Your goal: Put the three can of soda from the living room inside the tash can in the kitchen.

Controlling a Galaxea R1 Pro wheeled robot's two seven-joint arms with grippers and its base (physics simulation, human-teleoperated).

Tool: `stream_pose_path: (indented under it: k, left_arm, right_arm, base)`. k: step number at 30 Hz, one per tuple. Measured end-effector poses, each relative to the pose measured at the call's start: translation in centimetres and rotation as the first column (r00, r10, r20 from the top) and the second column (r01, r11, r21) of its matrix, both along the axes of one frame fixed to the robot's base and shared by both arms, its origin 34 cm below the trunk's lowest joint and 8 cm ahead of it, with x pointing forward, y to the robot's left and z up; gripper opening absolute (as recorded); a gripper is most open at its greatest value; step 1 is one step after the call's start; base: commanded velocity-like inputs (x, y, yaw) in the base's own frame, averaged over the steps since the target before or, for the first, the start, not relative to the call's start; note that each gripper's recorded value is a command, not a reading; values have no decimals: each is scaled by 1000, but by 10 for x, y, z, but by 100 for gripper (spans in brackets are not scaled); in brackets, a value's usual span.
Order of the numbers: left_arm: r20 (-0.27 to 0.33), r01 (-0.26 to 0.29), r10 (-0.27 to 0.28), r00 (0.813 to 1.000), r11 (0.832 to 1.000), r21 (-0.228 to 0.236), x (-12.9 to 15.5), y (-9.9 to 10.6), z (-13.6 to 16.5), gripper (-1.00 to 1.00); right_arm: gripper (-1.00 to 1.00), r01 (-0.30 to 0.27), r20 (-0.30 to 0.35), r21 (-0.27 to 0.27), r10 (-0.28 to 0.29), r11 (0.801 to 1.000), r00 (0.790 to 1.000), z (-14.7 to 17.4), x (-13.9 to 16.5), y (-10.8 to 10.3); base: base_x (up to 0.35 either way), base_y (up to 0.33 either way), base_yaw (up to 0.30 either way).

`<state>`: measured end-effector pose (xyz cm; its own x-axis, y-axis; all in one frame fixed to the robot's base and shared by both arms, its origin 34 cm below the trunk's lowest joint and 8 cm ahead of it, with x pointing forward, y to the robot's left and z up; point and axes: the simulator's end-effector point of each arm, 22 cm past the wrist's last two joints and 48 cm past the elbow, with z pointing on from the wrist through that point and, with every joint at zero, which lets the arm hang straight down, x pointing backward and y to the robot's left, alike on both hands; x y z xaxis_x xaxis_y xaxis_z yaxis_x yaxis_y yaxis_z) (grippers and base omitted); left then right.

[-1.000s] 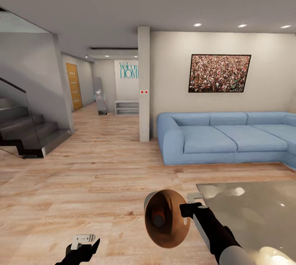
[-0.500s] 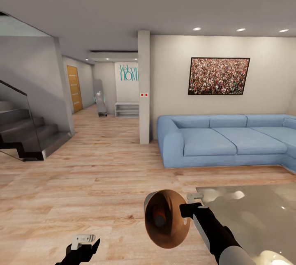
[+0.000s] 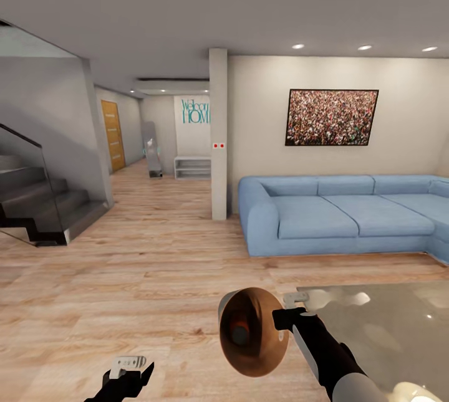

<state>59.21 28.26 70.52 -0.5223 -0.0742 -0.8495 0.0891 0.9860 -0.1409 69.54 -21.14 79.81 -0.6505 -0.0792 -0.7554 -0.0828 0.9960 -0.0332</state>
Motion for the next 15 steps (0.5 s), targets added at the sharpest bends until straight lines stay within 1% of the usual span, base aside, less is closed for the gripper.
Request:
stream_pose_path:
  k: [6,15]
  left_arm:
    - [0,0,0,1000,1000,0,0,0,9,100]
    - [19,0,0,1000,1000,-2,3,-1,14,100]
  right_arm:
    - [-100,1,0,1,-1,1000,1000,9,0,0]
    - [-100,-5,-1,4,5,1000,1000,9,-1,2]
  base:
    - [0,0,0]
    - [0,-1,0]
